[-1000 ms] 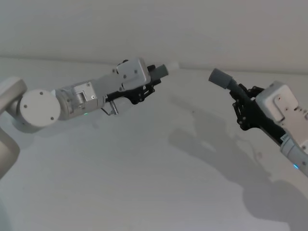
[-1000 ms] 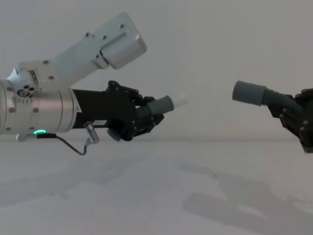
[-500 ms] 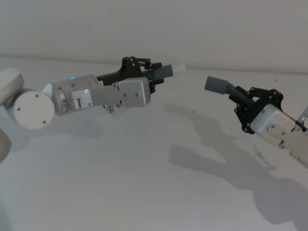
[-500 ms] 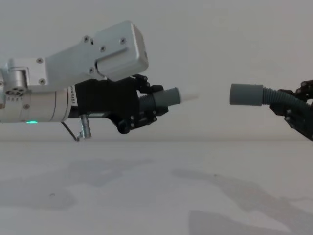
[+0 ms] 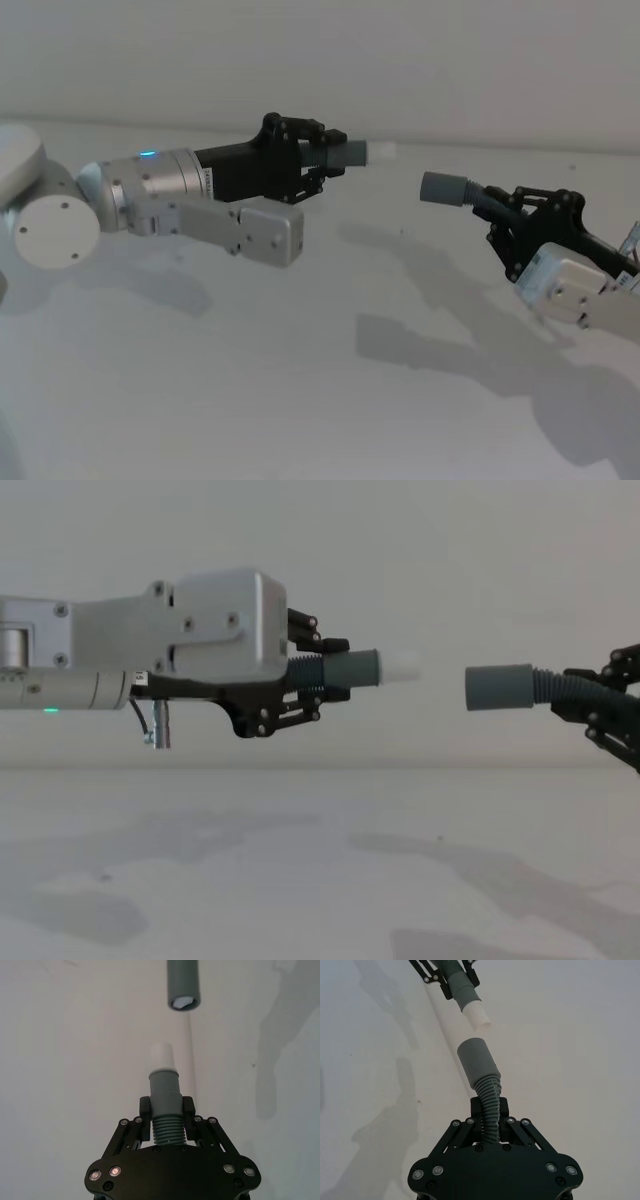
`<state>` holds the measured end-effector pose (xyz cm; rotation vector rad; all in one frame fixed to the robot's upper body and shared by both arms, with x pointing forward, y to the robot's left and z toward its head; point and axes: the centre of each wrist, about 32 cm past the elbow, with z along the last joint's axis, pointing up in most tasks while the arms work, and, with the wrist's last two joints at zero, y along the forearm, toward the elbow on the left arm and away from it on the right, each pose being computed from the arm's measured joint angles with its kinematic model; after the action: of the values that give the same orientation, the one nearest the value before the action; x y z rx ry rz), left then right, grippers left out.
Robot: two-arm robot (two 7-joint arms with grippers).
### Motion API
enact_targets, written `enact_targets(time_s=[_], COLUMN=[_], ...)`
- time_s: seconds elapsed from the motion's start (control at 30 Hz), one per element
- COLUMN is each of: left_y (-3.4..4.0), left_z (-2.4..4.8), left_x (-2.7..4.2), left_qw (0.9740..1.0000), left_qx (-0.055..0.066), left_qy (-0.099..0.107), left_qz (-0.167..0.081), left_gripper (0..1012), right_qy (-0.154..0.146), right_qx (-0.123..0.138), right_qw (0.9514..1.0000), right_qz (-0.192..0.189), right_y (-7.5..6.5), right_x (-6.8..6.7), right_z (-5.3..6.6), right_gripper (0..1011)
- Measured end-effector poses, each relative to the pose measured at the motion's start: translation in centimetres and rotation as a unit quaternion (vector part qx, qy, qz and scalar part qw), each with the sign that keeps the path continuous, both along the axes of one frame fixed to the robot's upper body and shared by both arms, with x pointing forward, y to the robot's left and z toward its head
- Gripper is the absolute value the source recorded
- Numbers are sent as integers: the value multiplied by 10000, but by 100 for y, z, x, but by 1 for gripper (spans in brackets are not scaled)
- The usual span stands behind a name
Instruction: Use both hands to pick up one end of the pipe from the table, align the ends, and insert them.
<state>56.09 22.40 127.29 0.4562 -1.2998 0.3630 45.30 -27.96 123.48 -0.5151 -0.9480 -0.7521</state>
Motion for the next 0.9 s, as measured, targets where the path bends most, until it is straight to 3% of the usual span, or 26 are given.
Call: enact_targets(time_s=[0.37,0.63,0.9], left_y=[30,40,46], left_z=[51,68,76], left_x=[1,3,3], left_qw=[9984,9971,9963], left_qx=[305,414,464], left_qy=[-404,-539,-602], left_qz=[-256,-348,-394], left_gripper=[367,367,367], right_qy=[169,352,476], right_qx=[416,752,723], right_qw=[9989,9962,9959], right_qz=[-164,-277,-266], right_y=[77,166,225], right_x=[37,71,90], right_z=[27,50,45], right_gripper=[174,173,173])
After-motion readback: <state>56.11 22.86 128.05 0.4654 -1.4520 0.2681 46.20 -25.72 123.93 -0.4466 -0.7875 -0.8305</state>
